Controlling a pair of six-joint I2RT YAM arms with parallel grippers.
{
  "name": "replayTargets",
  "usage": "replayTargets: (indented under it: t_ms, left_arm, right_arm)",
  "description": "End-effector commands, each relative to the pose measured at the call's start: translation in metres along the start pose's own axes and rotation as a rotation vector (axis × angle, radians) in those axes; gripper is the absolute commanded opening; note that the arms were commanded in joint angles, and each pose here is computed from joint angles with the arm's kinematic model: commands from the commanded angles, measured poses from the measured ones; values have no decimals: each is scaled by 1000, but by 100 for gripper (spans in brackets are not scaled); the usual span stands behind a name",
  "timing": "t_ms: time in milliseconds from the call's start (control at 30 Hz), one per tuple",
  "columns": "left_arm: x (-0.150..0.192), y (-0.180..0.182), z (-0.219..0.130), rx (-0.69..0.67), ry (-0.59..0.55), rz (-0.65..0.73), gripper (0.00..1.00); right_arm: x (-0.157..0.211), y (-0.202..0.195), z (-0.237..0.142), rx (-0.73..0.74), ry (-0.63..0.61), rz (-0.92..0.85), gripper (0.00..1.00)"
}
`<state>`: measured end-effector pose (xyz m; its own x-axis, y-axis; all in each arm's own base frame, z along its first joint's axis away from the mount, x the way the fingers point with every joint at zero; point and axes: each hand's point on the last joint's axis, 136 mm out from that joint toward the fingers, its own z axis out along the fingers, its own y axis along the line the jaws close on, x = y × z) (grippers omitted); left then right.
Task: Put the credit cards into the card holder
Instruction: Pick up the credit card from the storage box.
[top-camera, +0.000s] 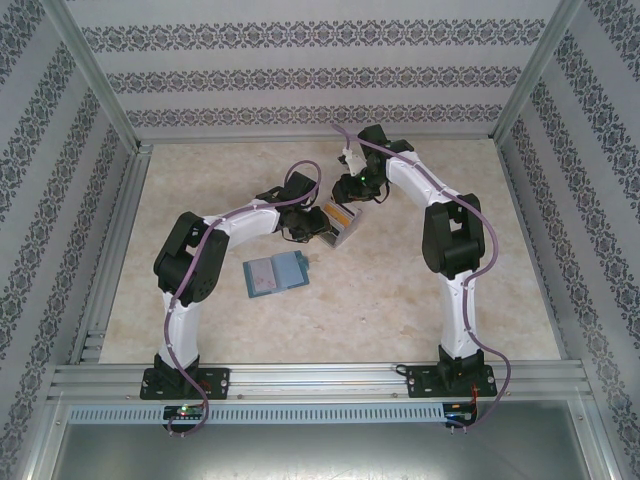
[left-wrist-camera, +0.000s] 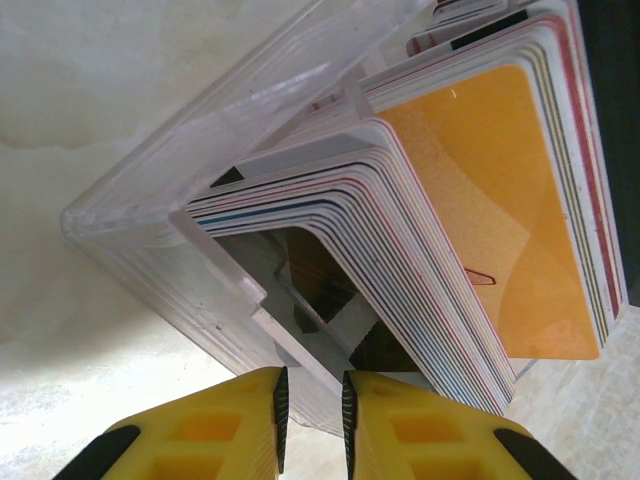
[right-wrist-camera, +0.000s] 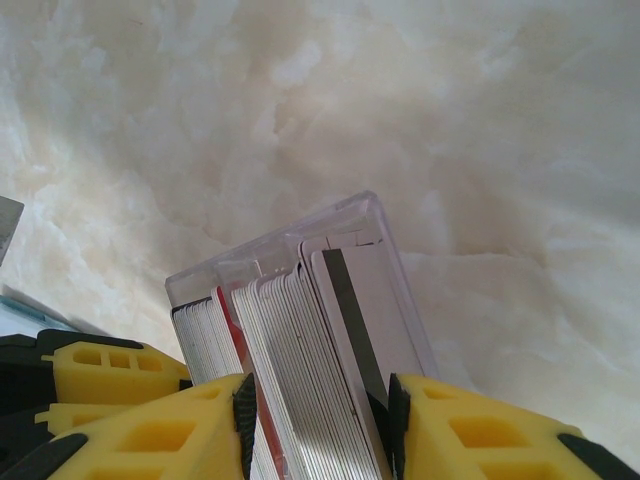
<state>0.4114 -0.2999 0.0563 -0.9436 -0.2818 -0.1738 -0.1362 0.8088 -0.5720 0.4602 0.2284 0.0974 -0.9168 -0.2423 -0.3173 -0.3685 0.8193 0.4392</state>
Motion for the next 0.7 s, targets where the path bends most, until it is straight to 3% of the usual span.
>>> replayTargets:
  t_ms: [0, 667]
  left_arm:
    - [9, 7, 9, -20, 11, 1, 25]
    - [8, 7, 9, -17, 10, -1, 25]
  right_arm:
    - [-3, 22, -17, -49, -30, -16, 42]
    - [-4, 22, -21, -50, -34, -13, 35]
